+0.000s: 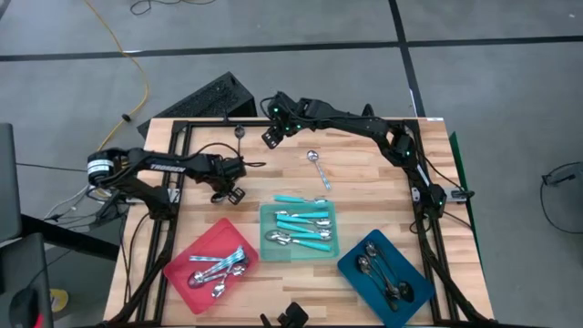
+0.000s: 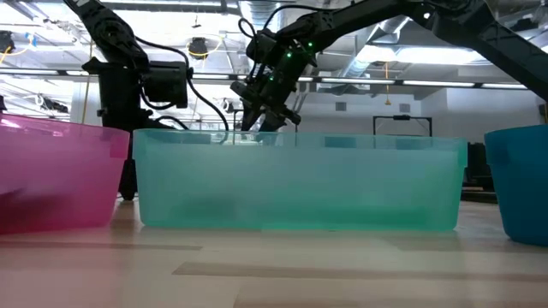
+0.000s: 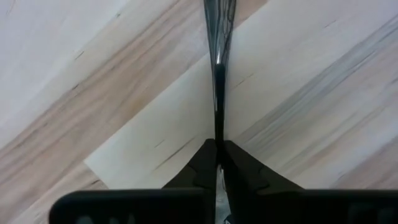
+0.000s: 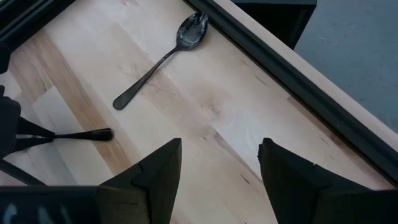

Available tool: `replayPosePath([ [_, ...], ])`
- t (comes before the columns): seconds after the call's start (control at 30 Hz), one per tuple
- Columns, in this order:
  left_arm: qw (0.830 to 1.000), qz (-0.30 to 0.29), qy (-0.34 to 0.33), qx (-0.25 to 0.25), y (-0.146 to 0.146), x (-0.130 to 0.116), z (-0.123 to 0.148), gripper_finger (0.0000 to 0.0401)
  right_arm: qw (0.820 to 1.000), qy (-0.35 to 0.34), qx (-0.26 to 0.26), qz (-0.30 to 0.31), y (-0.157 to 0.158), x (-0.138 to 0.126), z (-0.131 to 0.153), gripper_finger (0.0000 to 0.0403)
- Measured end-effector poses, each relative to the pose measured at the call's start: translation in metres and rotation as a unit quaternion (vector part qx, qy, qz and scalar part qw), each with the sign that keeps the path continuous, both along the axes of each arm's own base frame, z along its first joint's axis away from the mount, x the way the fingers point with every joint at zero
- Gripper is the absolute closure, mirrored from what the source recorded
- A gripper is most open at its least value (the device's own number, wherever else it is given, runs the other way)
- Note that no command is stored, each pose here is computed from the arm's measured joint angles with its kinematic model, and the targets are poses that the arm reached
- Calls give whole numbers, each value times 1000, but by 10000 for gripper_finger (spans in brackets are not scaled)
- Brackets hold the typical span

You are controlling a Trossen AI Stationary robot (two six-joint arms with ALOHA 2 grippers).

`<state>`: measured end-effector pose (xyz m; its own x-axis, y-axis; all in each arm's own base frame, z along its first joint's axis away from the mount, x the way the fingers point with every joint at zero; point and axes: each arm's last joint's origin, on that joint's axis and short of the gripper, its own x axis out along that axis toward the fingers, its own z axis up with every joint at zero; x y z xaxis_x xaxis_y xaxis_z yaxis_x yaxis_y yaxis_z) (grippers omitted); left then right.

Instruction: Sort silverware by color (type)

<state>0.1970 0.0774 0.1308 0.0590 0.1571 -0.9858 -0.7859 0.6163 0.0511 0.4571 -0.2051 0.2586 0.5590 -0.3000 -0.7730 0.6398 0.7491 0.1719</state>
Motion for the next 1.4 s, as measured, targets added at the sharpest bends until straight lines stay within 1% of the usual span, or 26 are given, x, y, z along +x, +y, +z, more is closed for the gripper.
replayPosePath([
  [0.13, 999, 4, -36, 24, -1, -1, 10, 400, 1000, -4, 7, 6, 1, 0, 0, 168],
  [0.2, 996, 11, -79, 50, 1, 3, 20, 400, 1000, -4, 8, 7, 1, 0, 0, 168],
  [0.27, 992, 19, -110, 62, 2, 0, 33, 401, 1000, -4, 8, 6, 0, 0, 0, 168],
  [0.37, 987, 34, -136, 72, 3, -5, 43, 401, 1000, -5, 7, 6, -1, 0, 0, 168],
  [0.57, 973, 62, -179, 132, 5, -17, 66, 401, 1000, -11, 5, 6, -1, 0, 2, 168],
  [0.67, 958, 75, -223, 164, 8, -20, 79, 401, 1000, -16, 2, 5, -1, 1, 3, 168],
  [0.77, 940, 89, -269, 192, 10, -22, 92, 401, 1000, -26, 2, 2, -2, 2, 4, 168],
  [0.9, 914, 84, -324, 231, 14, -24, 109, 401, 999, -41, -2, -1, -2, 4, 6, 168],
  [1.0, 890, 79, -366, 259, 16, -26, 122, 401, 998, -59, -5, 5, -2, 7, 8, 168],
  [1.13, 859, 92, -412, 288, 22, -31, 136, 401, 995, -93, 2, 25, -2, 11, 13, 168],
  [1.27, 831, 94, -464, 292, 27, -38, 149, 401, 991, -126, -1, 39, -2, 15, 17, 168],
  [1.4, 812, 82, -504, 282, 33, -43, 157, 401, 983, -171, -5, 60, -2, 20, 25, 168],
])
